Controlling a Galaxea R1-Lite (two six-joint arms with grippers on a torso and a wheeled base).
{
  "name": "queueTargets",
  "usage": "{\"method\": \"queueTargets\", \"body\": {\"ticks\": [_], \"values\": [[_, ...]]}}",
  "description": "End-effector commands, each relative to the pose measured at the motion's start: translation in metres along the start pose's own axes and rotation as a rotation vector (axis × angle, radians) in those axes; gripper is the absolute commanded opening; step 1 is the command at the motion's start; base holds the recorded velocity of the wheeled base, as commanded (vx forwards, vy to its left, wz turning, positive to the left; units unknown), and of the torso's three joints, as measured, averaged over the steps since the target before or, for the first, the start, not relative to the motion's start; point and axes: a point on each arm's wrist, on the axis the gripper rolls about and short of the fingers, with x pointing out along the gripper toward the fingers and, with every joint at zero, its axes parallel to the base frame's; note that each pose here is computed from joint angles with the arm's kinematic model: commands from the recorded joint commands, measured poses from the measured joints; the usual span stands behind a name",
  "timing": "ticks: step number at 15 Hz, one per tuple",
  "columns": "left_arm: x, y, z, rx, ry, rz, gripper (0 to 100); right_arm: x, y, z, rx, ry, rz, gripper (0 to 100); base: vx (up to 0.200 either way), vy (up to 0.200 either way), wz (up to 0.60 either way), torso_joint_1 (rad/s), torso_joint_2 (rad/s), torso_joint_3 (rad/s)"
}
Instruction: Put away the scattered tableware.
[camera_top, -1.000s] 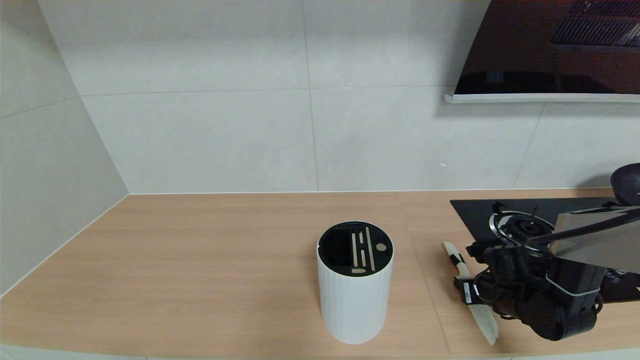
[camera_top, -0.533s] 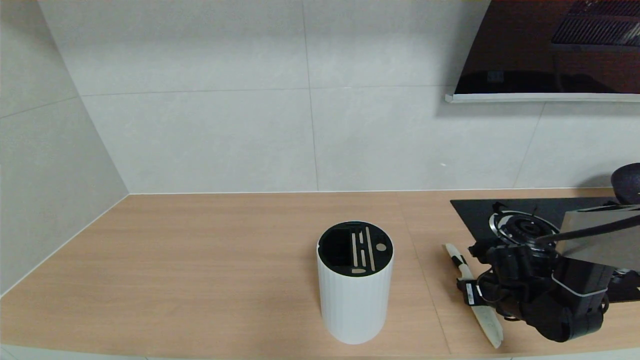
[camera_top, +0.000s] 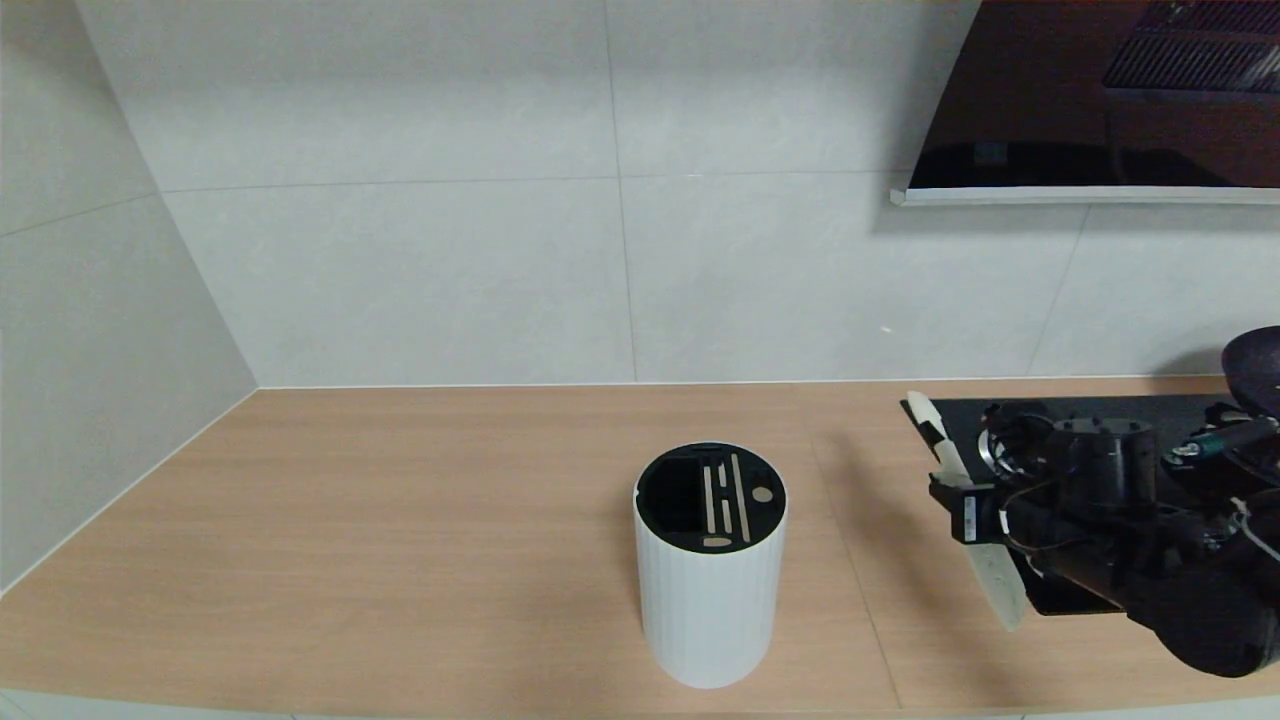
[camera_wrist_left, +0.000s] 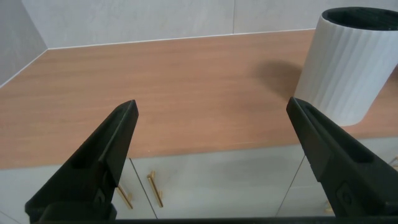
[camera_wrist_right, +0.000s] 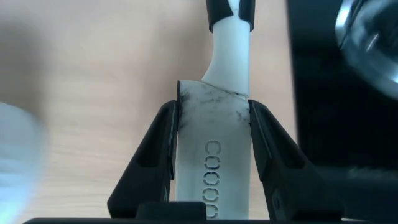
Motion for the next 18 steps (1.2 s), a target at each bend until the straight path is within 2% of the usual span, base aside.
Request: {"method": "queueTargets", "body": {"ticks": [1,3,4,5,6,8,9,10,11,12,13,14,15,18], "values": [[0.0,0.0,0.0,0.024,-0.001,0.0,100,-0.045,0.011,0.032,-0.001,-0.148,0.06,0,0.0,0.0,0.0,0.0,0.0,0.0],[-0.001,0.0,0.005,0.031,-0.024,-0.023,100,-0.063,0.015,0.046,0.002,-0.218,0.089,0,0.0,0.0,0.0,0.0,0.0,0.0],[-0.006,-0.002,0.032,0.036,-0.076,-0.144,100,-0.072,0.019,0.062,0.006,-0.285,0.114,0,0.0,0.0,0.0,0.0,0.0,0.0],[-0.005,-0.001,0.061,0.034,-0.068,-0.232,100,-0.073,0.022,0.074,0.007,-0.317,0.124,0,0.0,0.0,0.0,0.0,0.0,0.0],[0.003,0.0,0.096,0.033,-0.057,-0.277,100,-0.074,0.028,0.09,0.005,-0.325,0.141,0,0.0,0.0,0.0,0.0,0.0,0.0],[0.043,0.003,0.154,0.031,0.014,-0.368,100,-0.078,0.05,0.119,-0.01,-0.314,0.21,0,0.0,0.0,0.0,0.0,0.0,0.0],[0.069,0.005,0.175,0.014,0.053,-0.389,100,-0.082,0.064,0.13,-0.016,-0.331,0.254,0,0.0,0.0,0.0,0.0,0.0,0.0],[0.089,0.006,0.184,-0.005,0.089,-0.396,100,-0.084,0.073,0.134,-0.02,-0.344,0.284,0,0.0,0.0,0.0,0.0,0.0,0.0],[0.112,0.006,0.191,-0.041,0.135,-0.413,100,-0.088,0.084,0.139,-0.023,-0.36,0.317,0,0.0,0.0,0.0,0.0,0.0,0.0],[0.147,-0.005,0.197,-0.133,0.185,-0.508,100,-0.092,0.1,0.136,-0.033,-0.357,0.364,0,0.0,0.0,0.0,0.0,0.0,0.0],[0.166,-0.019,0.199,-0.228,0.199,-0.576,100,-0.096,0.108,0.129,-0.044,-0.339,0.392,0,0.0,0.0,0.0,0.0,0.0,0.0],[0.193,-0.041,0.197,-0.341,0.207,-0.634,100,-0.098,0.117,0.116,-0.064,-0.306,0.414,0,0.0,0.0,0.0,0.0,0.0,0.0],[0.213,-0.057,0.191,-0.383,0.208,-0.63,100,-0.101,0.122,0.108,-0.072,-0.284,0.414,0,0.0,0.0,0.0,0.0,0.0,0.0],[0.242,-0.091,0.171,-0.46,0.238,-0.633,100,-0.108,0.136,0.101,-0.083,-0.274,0.42,0,0.0,0.0,0.0,0.0,0.0,0.0]]}}
